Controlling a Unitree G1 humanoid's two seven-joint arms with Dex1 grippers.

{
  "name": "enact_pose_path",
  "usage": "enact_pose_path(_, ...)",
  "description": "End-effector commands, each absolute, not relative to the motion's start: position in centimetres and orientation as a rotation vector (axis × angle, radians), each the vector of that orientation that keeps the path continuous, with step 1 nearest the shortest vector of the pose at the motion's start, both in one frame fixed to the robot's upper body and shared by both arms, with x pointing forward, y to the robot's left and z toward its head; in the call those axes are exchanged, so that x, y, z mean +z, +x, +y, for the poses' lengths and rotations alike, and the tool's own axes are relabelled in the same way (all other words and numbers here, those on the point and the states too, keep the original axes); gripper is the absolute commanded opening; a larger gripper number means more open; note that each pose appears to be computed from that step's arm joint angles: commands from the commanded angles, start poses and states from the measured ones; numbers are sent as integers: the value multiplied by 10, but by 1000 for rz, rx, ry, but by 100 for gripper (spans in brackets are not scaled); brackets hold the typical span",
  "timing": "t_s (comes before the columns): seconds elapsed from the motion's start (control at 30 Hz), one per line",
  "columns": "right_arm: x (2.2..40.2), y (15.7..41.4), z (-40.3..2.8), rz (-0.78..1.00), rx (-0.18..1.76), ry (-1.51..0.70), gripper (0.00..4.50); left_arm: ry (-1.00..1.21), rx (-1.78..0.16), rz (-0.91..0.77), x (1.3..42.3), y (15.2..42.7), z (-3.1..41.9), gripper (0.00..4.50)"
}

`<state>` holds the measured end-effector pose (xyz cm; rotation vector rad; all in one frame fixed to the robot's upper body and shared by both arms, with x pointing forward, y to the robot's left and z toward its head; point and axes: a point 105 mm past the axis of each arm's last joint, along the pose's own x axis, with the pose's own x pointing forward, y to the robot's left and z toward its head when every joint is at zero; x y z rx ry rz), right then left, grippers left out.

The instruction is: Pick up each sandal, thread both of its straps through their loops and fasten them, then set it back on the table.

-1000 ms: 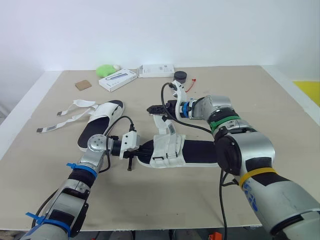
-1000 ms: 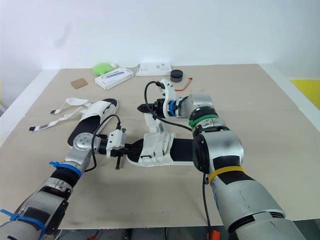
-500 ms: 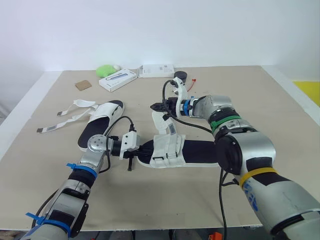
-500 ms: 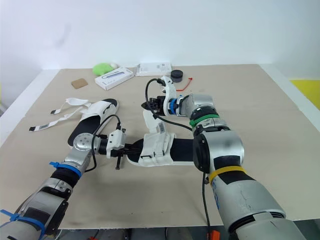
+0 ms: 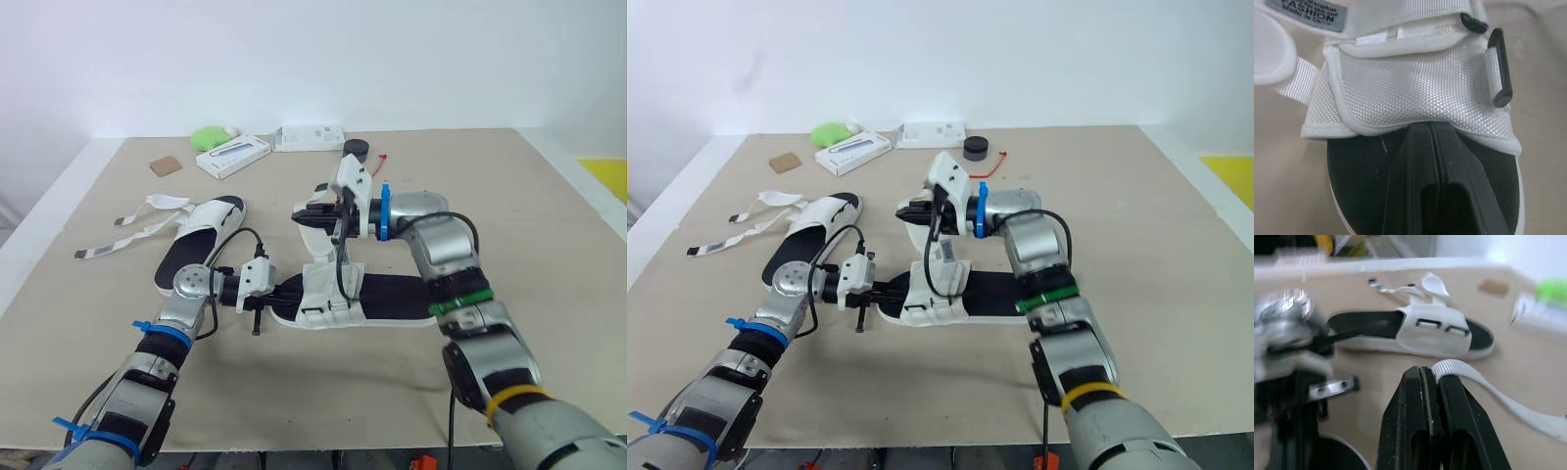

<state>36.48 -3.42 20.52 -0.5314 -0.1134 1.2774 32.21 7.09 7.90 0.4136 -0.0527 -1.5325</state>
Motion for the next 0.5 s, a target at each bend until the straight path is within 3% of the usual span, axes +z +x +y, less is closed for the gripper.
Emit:
enact_pose_path(0.03, 231, 315, -20, -496, 1313, -912, 5, 397, -1594, 325, 4, 292, 89, 0)
enact_pose_path(0.13, 202, 300, -31, -665, 1283, -1285, 5, 400, -1596, 324, 5, 294, 88, 0)
enact_pose_path(0.2, 196, 303, -39, -765, 1216, -1422, 5, 402, -1601, 325, 5, 294, 87, 0)
enact_pose_path(0.5, 207, 302, -54, -1131, 1023, -1577, 5, 408, -1614, 327, 5, 294, 85, 0)
